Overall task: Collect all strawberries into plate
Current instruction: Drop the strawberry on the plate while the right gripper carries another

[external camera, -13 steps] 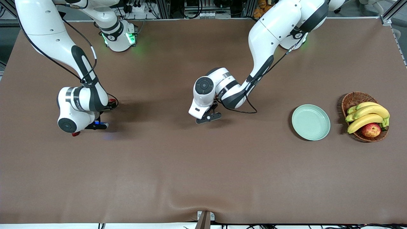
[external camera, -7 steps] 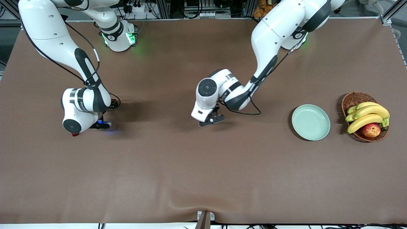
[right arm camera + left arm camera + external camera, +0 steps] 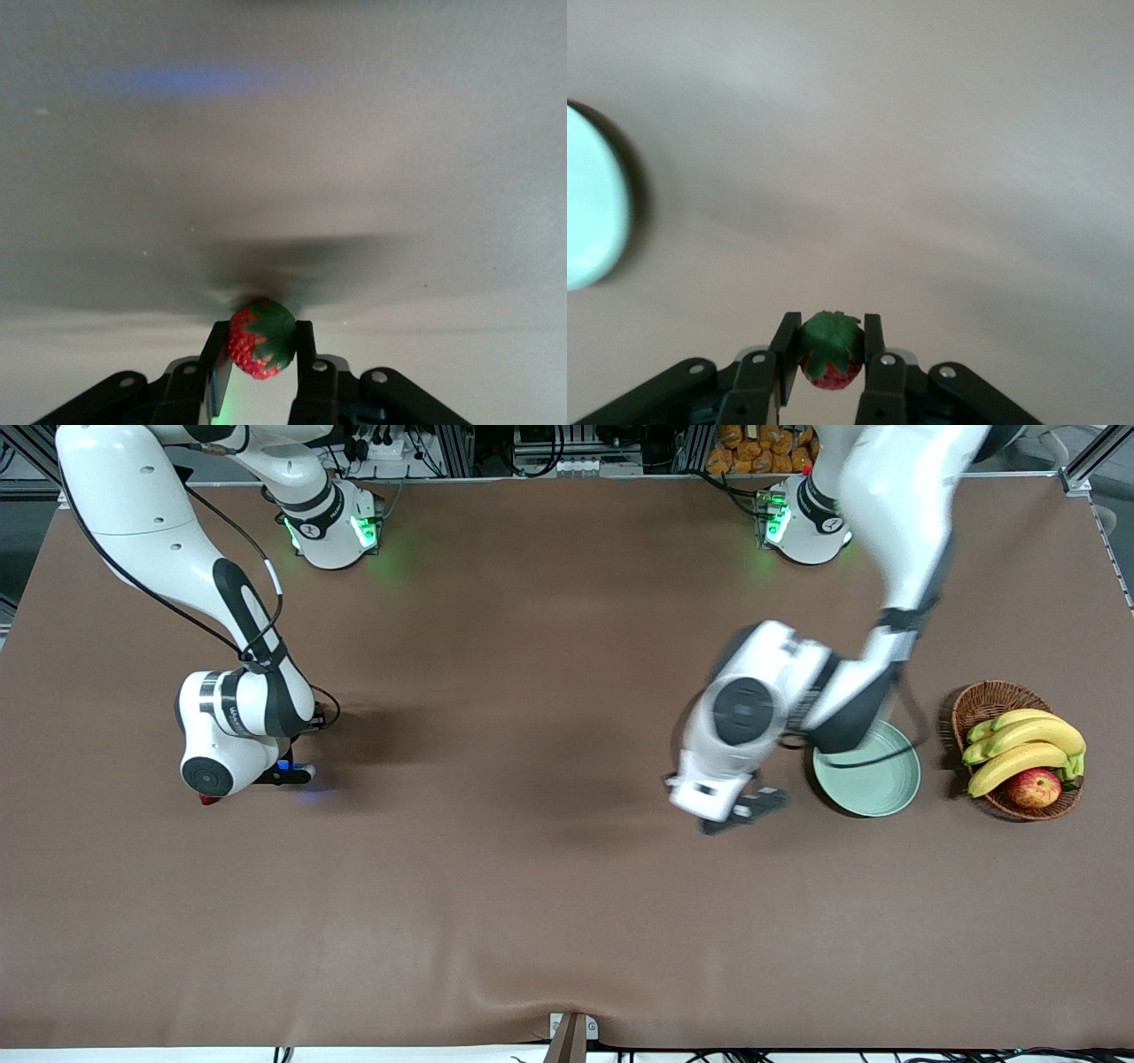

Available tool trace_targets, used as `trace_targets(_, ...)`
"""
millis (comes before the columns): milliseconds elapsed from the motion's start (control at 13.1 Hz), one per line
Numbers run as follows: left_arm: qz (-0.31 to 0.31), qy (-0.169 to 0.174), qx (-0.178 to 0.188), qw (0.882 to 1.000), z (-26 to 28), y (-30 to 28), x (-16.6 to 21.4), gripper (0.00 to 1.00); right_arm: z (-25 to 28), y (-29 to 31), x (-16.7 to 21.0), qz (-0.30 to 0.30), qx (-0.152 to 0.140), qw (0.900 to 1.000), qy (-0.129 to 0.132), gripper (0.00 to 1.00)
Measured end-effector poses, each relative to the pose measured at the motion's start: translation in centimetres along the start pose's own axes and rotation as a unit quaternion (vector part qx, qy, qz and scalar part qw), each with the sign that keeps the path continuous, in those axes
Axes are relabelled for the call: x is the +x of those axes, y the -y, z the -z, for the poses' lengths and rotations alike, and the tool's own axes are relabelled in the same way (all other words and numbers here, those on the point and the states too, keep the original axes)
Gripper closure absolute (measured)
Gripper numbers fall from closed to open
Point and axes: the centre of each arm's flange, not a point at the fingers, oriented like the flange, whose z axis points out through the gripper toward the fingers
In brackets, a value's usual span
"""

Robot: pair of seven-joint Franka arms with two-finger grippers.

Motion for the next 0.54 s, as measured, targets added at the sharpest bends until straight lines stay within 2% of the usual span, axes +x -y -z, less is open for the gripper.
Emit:
trace_targets(153, 0.007, 0.013, 0.013, 1.000, 0.9, 5.1, 3.4, 0.67, 2.3, 0.7, 0.6, -0.007, 0.031, 0.999, -0.027, 0.67)
trace_targets(383, 0.009, 0.046, 0.034, 0.998, 0.1, 11.2, 6.7, 0.67, 8.7, 6.3, 1.1, 0.004, 0.108, 0.991, -0.084, 0.67)
trace_targets(536, -0.001, 0.069, 0.039, 0.997, -1.5, 15.8, 9.0, 0.67, 11.6, 13.1, 0.3, 0.003, 0.173, 0.980, -0.098, 0.67)
